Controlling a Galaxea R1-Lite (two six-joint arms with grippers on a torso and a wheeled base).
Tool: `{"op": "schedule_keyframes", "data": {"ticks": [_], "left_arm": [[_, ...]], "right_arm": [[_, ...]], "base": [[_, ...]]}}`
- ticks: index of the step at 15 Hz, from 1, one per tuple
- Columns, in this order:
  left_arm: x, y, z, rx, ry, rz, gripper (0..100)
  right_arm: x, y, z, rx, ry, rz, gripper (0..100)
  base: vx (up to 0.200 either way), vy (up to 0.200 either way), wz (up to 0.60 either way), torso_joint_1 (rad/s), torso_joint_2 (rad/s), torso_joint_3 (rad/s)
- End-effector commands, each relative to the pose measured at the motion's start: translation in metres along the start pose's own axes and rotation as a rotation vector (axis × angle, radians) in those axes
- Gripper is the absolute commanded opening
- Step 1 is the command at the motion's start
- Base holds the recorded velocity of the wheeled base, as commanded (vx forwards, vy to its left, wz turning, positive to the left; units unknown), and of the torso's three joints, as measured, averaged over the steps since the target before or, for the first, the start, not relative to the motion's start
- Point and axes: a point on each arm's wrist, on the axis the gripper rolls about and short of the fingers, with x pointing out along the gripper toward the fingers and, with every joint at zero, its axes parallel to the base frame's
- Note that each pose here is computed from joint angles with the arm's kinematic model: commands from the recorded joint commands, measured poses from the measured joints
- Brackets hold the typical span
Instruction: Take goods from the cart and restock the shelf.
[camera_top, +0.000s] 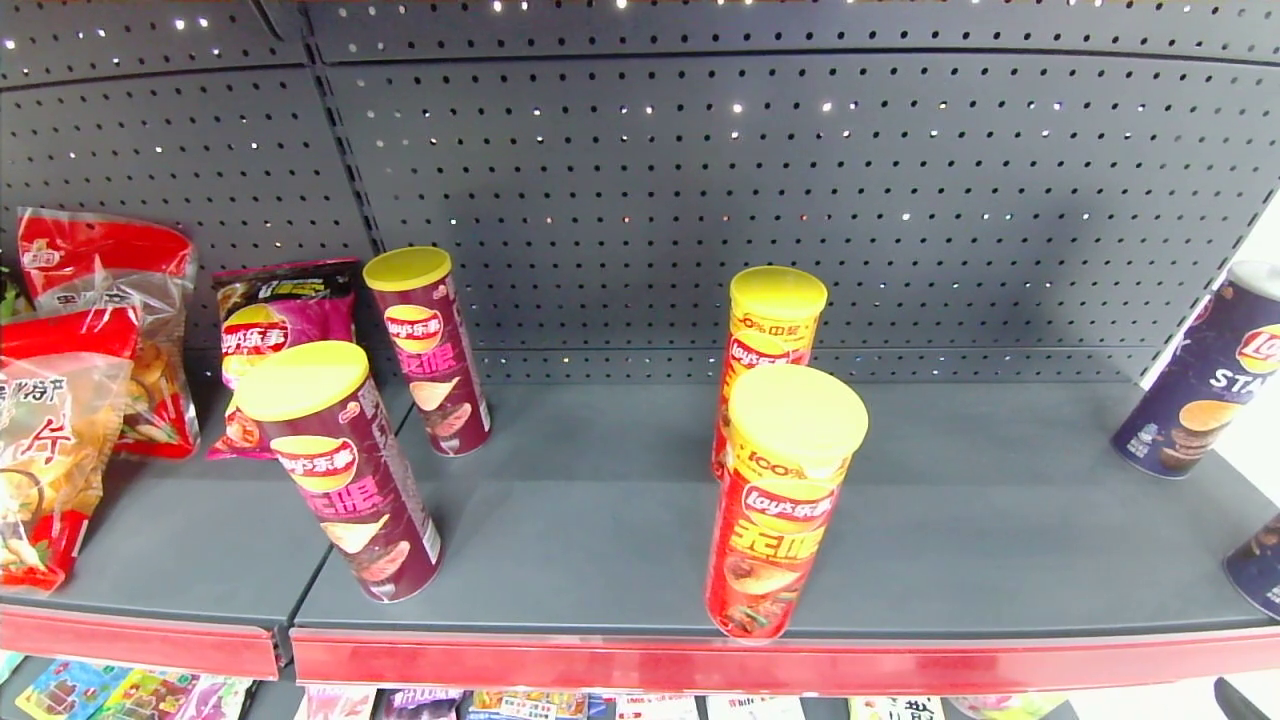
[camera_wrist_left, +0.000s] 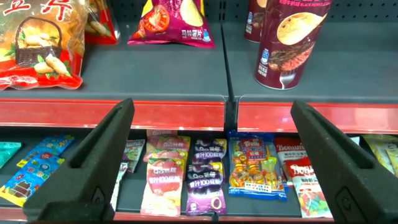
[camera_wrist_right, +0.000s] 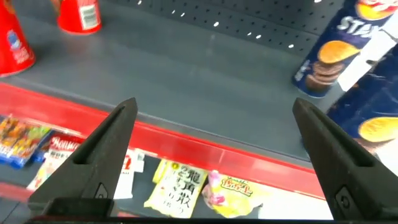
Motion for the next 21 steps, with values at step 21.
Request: {"op": "schedule_keyframes", "data": {"ticks": [21], "left_arm": [[0.0,0.0,0.0,0.0,0.001,0.0,100]], "right_arm": [[-0.029,0.013,-0.035,0.225,0.064,-0.105,100]], "base": [[0.0,0.0,0.0,0.0,0.0,0.0]]}}
